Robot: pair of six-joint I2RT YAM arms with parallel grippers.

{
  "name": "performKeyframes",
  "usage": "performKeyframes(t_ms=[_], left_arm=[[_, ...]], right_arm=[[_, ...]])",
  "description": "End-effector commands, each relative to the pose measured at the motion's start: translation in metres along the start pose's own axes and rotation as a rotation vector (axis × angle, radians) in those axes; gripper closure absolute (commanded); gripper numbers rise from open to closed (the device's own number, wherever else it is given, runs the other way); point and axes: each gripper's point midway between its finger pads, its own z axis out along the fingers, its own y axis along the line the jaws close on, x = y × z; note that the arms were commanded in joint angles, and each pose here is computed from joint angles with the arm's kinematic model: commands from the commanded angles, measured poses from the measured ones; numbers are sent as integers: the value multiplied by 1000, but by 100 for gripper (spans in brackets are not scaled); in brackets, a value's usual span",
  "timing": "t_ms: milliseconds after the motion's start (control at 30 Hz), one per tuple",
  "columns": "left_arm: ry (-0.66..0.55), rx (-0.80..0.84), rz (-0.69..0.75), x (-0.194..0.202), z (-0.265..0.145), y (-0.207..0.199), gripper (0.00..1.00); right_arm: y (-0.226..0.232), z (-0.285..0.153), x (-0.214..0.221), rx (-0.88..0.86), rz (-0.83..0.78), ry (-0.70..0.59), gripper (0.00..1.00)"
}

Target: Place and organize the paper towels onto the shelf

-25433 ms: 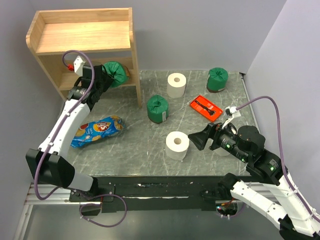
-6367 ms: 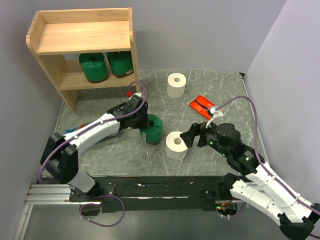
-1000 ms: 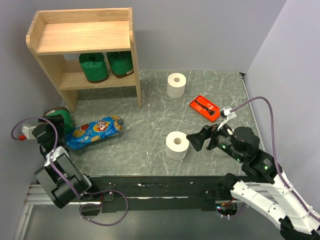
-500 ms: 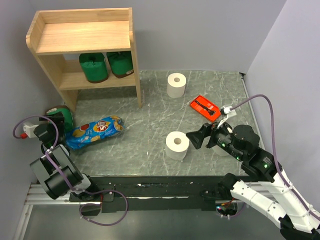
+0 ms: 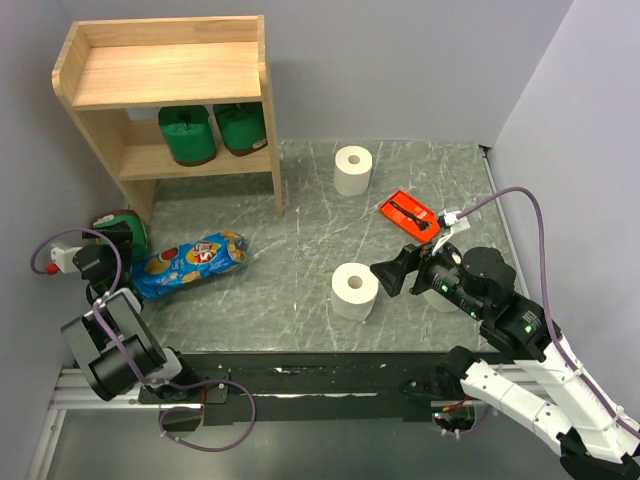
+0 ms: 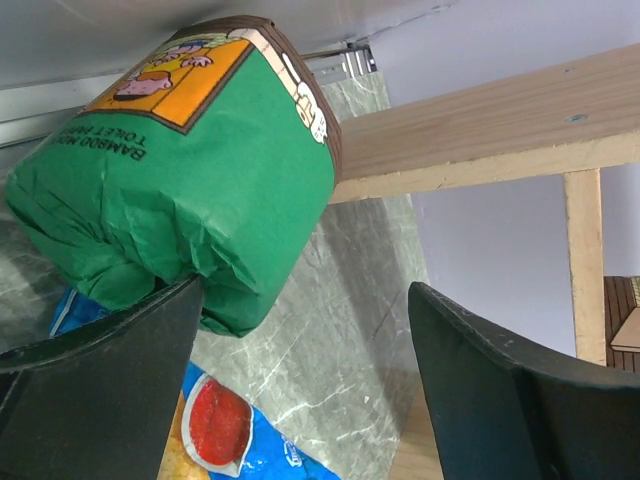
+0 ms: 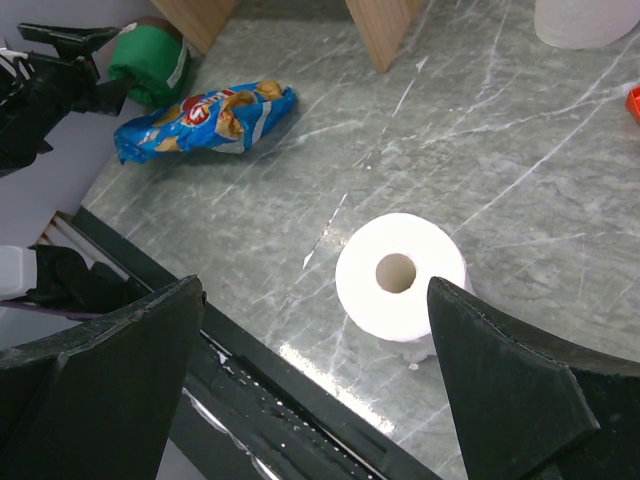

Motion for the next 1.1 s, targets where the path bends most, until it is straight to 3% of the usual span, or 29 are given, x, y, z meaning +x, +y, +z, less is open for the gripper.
performKeyframes(t_ms=[0, 100, 333, 900, 1067], left_arm=[[-53, -7, 23, -14, -2, -9, 9], [-59, 0, 21, -16, -5, -13, 3], [-82, -31, 45, -23, -8, -12, 2], [-58, 20, 33, -12, 16, -10, 7], [-79, 68, 27, -14, 16, -18, 14]], right_arm=[[11, -3, -25, -34, -6, -80, 0], [12, -2, -25, -33, -8, -75, 0], [12, -5, -26, -37, 2, -87, 1], [12, -6, -27, -40, 10, -92, 1], [9, -7, -31, -18, 3, -104, 0]])
